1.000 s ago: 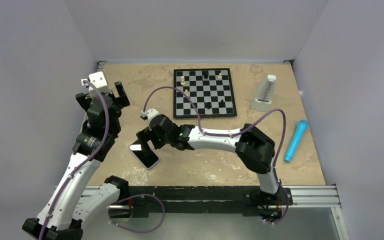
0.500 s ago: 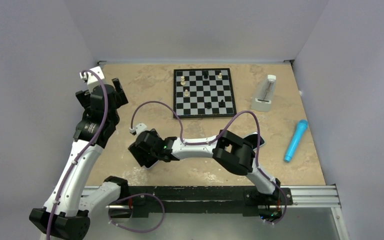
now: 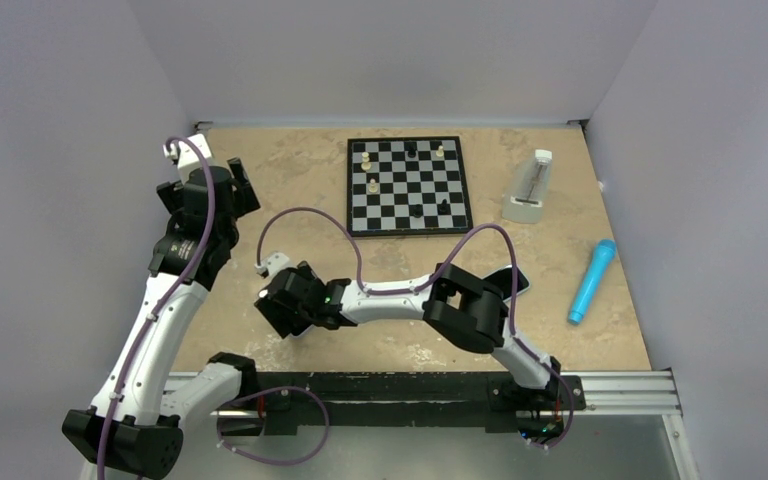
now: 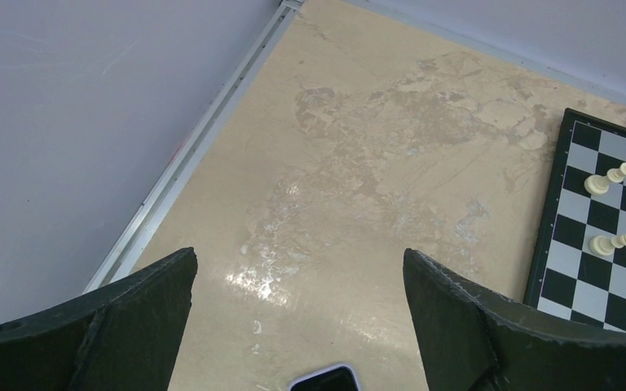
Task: Take the phone out of the phone case
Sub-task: Pick up the phone at the center of the board.
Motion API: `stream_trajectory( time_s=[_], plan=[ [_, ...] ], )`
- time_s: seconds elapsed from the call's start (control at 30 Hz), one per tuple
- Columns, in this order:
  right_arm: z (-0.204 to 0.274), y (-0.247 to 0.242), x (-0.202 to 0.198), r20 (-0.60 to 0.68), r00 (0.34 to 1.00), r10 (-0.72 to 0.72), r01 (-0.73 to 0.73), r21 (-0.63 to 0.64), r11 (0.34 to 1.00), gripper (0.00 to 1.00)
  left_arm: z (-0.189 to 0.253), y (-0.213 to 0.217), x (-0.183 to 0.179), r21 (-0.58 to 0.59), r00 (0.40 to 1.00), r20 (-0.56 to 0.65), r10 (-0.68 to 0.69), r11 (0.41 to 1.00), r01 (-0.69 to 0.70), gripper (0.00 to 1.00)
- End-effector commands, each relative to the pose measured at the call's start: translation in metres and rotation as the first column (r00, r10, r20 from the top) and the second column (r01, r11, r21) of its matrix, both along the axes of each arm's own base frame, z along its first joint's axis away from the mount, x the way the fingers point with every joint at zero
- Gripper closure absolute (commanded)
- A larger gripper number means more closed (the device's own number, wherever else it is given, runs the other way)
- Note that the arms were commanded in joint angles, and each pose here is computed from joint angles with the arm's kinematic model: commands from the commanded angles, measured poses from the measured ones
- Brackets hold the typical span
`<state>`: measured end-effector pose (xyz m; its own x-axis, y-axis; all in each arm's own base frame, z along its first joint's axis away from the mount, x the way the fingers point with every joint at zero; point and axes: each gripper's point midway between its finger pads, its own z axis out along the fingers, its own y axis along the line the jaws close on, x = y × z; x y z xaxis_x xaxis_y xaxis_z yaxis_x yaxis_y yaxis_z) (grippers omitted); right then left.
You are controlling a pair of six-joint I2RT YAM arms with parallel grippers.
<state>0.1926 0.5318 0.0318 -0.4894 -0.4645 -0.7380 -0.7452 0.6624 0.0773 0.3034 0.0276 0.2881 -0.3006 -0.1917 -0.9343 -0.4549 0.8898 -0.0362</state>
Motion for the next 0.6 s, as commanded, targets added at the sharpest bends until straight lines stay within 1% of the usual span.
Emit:
stream_trajectory(
  time_s=[0.0, 0.07, 0.13, 0.27, 0.33, 0.37, 0.43, 0.47, 0.57],
  plan=[
    [-0.009, -0.001, -0.01, 0.007, 0.999, 0.045, -0.045, -0.03, 0.999, 0.01, 0.017, -0.004, 0.001, -0.037, 0.999, 0.045, -0.013, 0.999, 0.015, 0.0],
    [-0.015, -0.004, -0.01, 0.011, 0.999, 0.041, -0.041, -0.047, 0.998, 0.01, 0.015, -0.01, 0.0, -0.057, 0.999, 0.032, -0.042, 0.997, 0.044, 0.0],
    [-0.02, -0.007, -0.009, 0.017, 0.999, 0.032, -0.031, -0.07, 0.997, 0.02, 0.005, -0.013, -0.006, -0.084, 0.999, -0.008, -0.044, 0.996, 0.043, 0.0],
    [-0.023, -0.009, -0.008, 0.026, 0.999, 0.031, -0.029, -0.098, 0.995, 0.07, -0.014, -0.02, -0.026, -0.156, 0.995, -0.076, -0.06, 0.987, 0.047, 0.0],
    [-0.024, -0.01, -0.011, 0.022, 0.999, 0.047, -0.045, -0.096, 0.994, 0.12, -0.029, -0.029, -0.034, -0.178, 0.986, -0.112, -0.122, 0.979, 0.101, 0.0],
    [-0.024, -0.011, -0.011, 0.024, 0.999, 0.048, -0.046, -0.09, 0.995, 0.17, -0.035, -0.03, -0.04, -0.18, 0.982, -0.129, -0.135, 0.977, 0.11, 0.0],
    [-0.028, -0.016, -0.012, 0.035, 0.998, 0.051, -0.048, -0.095, 0.994, 0.25, -0.046, -0.021, -0.054, -0.162, 0.981, -0.17, -0.095, 0.984, 0.067, 0.0],
    [-0.03, -0.019, -0.01, 0.044, 0.998, 0.043, -0.038, -0.105, 0.994, 0.27, -0.05, -0.014, -0.06, -0.146, 0.981, -0.184, -0.065, 0.989, 0.038, 0.0],
    [-0.038, -0.027, -0.006, 0.072, 0.997, 0.032, -0.021, -0.15, 0.988, 0.27, -0.056, -0.004, -0.071, -0.113, 0.98, -0.196, -0.02, 0.994, -0.002, 0.0]
  ],
)
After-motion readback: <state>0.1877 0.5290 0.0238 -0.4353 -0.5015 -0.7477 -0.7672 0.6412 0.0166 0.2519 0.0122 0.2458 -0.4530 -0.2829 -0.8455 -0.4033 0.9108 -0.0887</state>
